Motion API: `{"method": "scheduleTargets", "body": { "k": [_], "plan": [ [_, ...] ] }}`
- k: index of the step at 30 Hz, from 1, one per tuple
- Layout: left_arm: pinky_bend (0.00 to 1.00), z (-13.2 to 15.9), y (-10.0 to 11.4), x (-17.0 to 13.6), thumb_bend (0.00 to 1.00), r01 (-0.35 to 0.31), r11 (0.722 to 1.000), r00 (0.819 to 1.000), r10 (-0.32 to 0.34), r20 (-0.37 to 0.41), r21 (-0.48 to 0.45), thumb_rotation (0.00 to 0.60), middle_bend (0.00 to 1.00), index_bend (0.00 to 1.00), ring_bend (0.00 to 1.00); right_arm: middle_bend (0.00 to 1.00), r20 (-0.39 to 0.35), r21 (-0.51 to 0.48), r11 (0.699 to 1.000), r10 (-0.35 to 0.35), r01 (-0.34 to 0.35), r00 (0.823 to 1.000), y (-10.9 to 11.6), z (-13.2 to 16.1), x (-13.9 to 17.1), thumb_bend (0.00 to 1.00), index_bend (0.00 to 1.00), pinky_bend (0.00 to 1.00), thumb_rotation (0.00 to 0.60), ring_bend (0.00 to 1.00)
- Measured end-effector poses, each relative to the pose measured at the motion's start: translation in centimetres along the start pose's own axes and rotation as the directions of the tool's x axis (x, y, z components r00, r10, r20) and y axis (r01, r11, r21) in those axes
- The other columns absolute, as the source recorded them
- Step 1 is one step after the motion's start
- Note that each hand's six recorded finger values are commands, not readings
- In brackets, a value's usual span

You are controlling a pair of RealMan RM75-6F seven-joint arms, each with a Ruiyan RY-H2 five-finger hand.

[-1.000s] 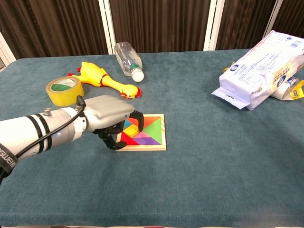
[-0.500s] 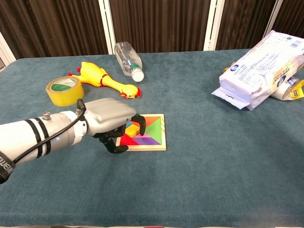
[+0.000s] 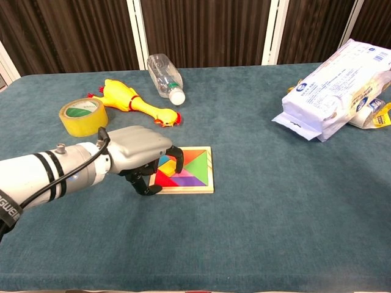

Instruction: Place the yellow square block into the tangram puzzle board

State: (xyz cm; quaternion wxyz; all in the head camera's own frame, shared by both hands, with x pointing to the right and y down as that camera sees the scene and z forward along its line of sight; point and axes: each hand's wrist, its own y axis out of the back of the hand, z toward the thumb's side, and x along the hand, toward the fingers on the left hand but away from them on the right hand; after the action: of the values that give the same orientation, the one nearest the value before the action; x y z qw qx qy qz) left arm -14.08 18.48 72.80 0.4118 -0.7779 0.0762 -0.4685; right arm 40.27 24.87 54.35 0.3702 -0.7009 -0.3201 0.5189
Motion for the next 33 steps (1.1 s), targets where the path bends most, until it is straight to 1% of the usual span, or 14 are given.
{"method": "scheduleTargets", "body": {
  "k": [8,13,18,20,21,22,24,25,26,27,28,30,31,33],
  "plan": [
    [1.00,-0.5,0.0,0.0,0.35,0.000,1.000,1.000,0.000,-0.015,0.007,0.600,1.00,0.35,1.00,0.00,-0.001,0.001,1.000,0.001,-0.001,1.000,0.0,0.0,0.0,0.16,0.00,0.00,0.600,0.00],
    [1.00,-0.2,0.3,-0.1,0.35,-0.008,1.000,1.000,0.008,-0.006,-0.005,0.600,1.00,0.34,1.00,0.00,0.001,0.002,1.000,0.001,-0.001,1.000,0.0,0.0,0.0,0.16,0.00,0.00,0.600,0.00],
    [1.00,0.5,1.9,-1.1,0.35,-0.056,0.997,0.998,0.057,0.026,-0.043,0.600,1.00,0.30,1.00,0.00,0.002,0.010,1.000,0.002,-0.002,1.000,-0.1,0.0,-0.1,0.16,0.00,0.00,0.600,0.00],
    [0.98,0.4,3.0,-1.9,0.35,-0.093,0.994,0.995,0.096,0.038,-0.064,0.600,0.94,0.29,0.96,0.00,0.002,0.012,1.000,0.003,-0.003,1.000,-0.1,-0.1,0.0,0.16,0.00,0.00,0.600,0.00],
    [0.92,0.3,3.4,-2.4,0.35,-0.112,0.991,0.993,0.115,0.039,-0.074,0.600,0.86,0.27,0.88,0.00,0.004,0.012,1.000,0.002,-0.002,1.000,-0.1,-0.1,0.0,0.16,0.00,0.00,0.600,0.00],
    [0.83,0.0,3.8,-3.0,0.35,-0.133,0.988,0.990,0.136,0.039,-0.084,0.600,0.75,0.24,0.76,0.00,0.005,0.013,1.000,0.001,-0.001,1.000,-0.1,-0.1,0.0,0.16,0.00,0.00,0.600,0.00],
    [0.54,-0.9,4.5,-4.6,0.35,-0.176,0.978,0.983,0.181,0.033,-0.112,0.600,0.42,0.17,0.39,0.00,0.007,0.016,1.000,-0.001,0.001,1.000,-0.1,-0.1,0.1,0.16,0.00,0.00,0.600,0.00],
    [0.43,-1.4,4.6,-5.4,0.35,-0.191,0.973,0.980,0.196,0.026,-0.126,0.600,0.30,0.14,0.26,0.00,0.007,0.017,1.000,-0.001,0.001,1.000,-0.1,-0.1,0.1,0.16,0.00,0.00,0.600,0.00],
    [0.35,-2.3,4.5,-6.6,0.34,-0.207,0.967,0.977,0.211,0.014,-0.148,0.600,0.20,0.11,0.14,0.00,0.007,0.019,1.000,-0.001,0.001,1.000,-0.1,0.0,0.1,0.16,0.00,0.00,0.600,0.00],
    [0.29,-2.9,4.3,-7.6,0.33,-0.217,0.962,0.975,0.220,0.003,-0.169,0.600,0.12,0.09,0.06,0.00,0.007,0.022,1.000,0.000,0.000,1.000,-0.2,0.0,0.1,0.16,0.00,0.00,0.600,0.00],
    [0.27,-3.5,4.0,-8.5,0.32,-0.226,0.955,0.974,0.228,-0.010,-0.192,0.600,0.08,0.07,0.03,0.00,0.007,0.024,1.000,0.002,-0.002,1.000,-0.3,0.1,0.0,0.16,0.00,0.00,0.600,0.00],
    [0.22,-5.1,3.3,-10.8,0.31,-0.251,0.933,0.968,0.247,-0.047,-0.258,0.600,0.02,0.04,0.01,0.00,0.008,0.029,1.000,0.008,-0.008,1.000,-0.5,0.2,-0.1,0.16,0.00,0.00,0.600,0.00],
    [0.19,-5.7,2.8,-11.9,0.31,-0.264,0.921,0.964,0.256,-0.066,-0.287,0.600,0.01,0.03,0.00,0.00,0.008,0.031,0.999,0.010,-0.011,1.000,-0.6,0.3,-0.1,0.16,0.00,0.00,0.600,0.00],
    [0.14,-7.5,1.8,-14.8,0.31,-0.309,0.886,0.951,0.285,-0.119,-0.345,0.600,0.00,0.02,0.00,0.00,0.009,0.038,0.999,0.014,-0.014,1.000,-0.9,0.4,-0.2,0.16,0.00,0.00,0.600,0.00]
  ]
}}
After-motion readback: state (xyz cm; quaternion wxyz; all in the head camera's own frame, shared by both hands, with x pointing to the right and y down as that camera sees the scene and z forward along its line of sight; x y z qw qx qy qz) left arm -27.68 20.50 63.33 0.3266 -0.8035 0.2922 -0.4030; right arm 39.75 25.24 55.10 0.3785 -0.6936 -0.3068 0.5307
